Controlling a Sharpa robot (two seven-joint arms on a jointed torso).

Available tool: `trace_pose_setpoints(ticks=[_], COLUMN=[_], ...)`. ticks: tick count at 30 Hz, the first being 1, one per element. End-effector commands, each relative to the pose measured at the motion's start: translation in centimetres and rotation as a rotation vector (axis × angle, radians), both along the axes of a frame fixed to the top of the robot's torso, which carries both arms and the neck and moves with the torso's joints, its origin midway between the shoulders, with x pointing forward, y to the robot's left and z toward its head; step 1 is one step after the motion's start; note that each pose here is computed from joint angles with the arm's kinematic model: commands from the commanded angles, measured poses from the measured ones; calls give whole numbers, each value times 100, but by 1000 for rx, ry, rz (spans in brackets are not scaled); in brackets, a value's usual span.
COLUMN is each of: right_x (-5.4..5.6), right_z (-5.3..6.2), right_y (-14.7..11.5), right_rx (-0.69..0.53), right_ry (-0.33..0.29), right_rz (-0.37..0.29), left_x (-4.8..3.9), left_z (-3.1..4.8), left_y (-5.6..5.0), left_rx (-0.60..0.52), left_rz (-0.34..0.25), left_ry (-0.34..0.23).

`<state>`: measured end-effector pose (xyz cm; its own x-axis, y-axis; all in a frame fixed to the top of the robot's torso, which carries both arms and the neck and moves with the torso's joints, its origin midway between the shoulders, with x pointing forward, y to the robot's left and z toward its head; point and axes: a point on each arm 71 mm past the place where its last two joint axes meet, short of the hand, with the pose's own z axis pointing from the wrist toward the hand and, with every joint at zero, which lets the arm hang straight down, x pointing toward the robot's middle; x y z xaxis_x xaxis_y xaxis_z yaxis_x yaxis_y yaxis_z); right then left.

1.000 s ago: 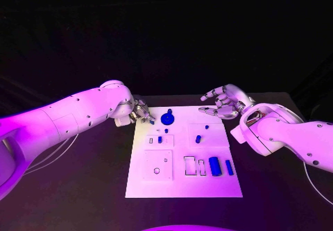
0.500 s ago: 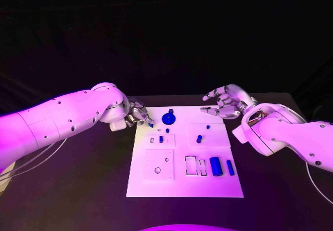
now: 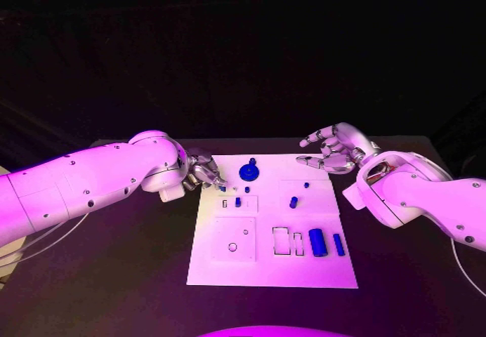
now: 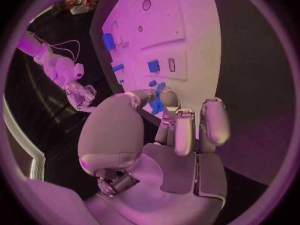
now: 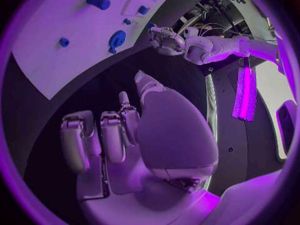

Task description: Assemble the parts on the task board

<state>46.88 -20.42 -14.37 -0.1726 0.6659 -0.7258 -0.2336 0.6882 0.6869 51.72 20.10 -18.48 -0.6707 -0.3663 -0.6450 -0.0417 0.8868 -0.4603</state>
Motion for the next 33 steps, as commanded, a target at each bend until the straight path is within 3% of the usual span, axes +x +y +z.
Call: trace_pose_setpoints(ticks=[1,13,33], right_x=[-6,-8,-9], right_z=[-11,-26,-35], right_y=[9,-2,-8], right_rx=[-3,-1,-2], right_ry=[5,10,12], right_rz=[13,11,10], left_x=[-16,-147,-235], left_z=[-2,-186,-257], left_y=[-3,-51,-83], left_rx=[27,66,96], left_rz=[11,-17,-61], left_ry=[-71,-61,-18])
